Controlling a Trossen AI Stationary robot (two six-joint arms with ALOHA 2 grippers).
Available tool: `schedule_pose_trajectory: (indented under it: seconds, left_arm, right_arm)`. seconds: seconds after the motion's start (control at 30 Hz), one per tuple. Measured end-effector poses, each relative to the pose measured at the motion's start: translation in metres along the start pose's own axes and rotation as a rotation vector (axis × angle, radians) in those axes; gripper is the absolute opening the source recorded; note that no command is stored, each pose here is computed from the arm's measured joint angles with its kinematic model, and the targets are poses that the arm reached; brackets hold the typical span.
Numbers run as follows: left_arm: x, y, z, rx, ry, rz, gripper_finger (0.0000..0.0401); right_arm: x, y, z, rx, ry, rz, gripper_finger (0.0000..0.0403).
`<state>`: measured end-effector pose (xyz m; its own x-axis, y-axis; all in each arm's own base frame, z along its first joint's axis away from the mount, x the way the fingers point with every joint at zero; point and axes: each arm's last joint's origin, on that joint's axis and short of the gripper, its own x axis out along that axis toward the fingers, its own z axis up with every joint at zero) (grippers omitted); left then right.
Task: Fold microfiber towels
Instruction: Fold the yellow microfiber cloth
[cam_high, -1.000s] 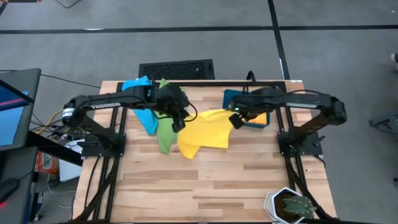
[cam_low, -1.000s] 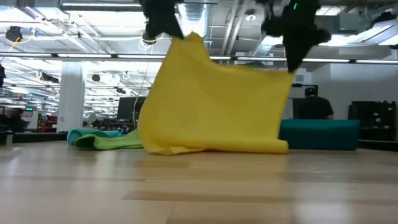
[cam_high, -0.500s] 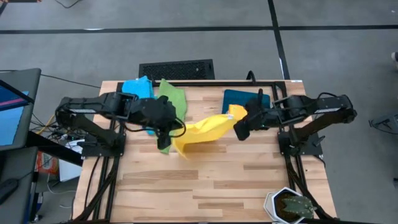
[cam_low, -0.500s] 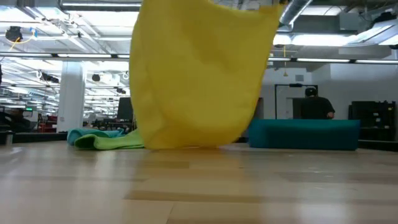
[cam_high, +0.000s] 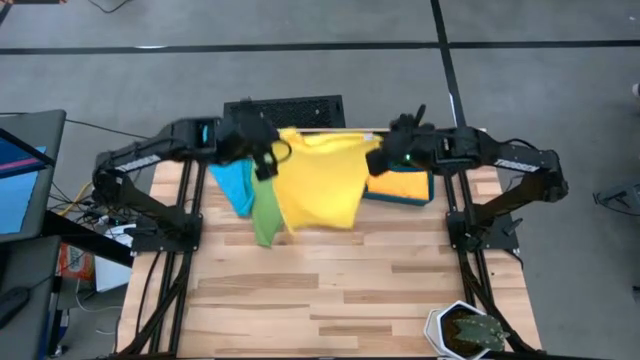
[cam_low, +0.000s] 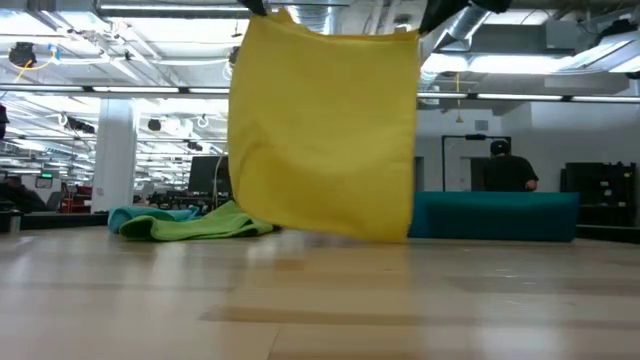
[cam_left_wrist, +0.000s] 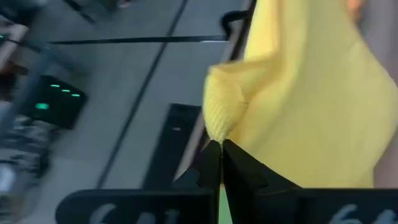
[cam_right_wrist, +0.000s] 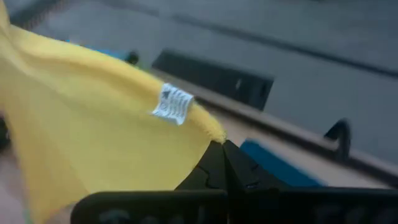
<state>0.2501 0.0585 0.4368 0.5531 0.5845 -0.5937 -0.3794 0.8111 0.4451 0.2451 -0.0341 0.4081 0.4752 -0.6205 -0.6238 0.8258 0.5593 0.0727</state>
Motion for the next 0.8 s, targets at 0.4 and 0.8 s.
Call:
schedule_pose_trajectory:
  seconds: [0.4,0.8]
  left_arm:
    - [-0.041,0.014,-0.023,0.036,-0.056,-0.296,0.0]
    - [-0.022,-0.149,-0.089,-0.016,0.175,-0.662,0.0]
  right_arm:
    - [-0.048,0.023,-0.009,-0.012,-0.039,0.217,0.0003]
    - [-0.078,0.122,-0.169,-0.047,0.308,0.305,0.0003]
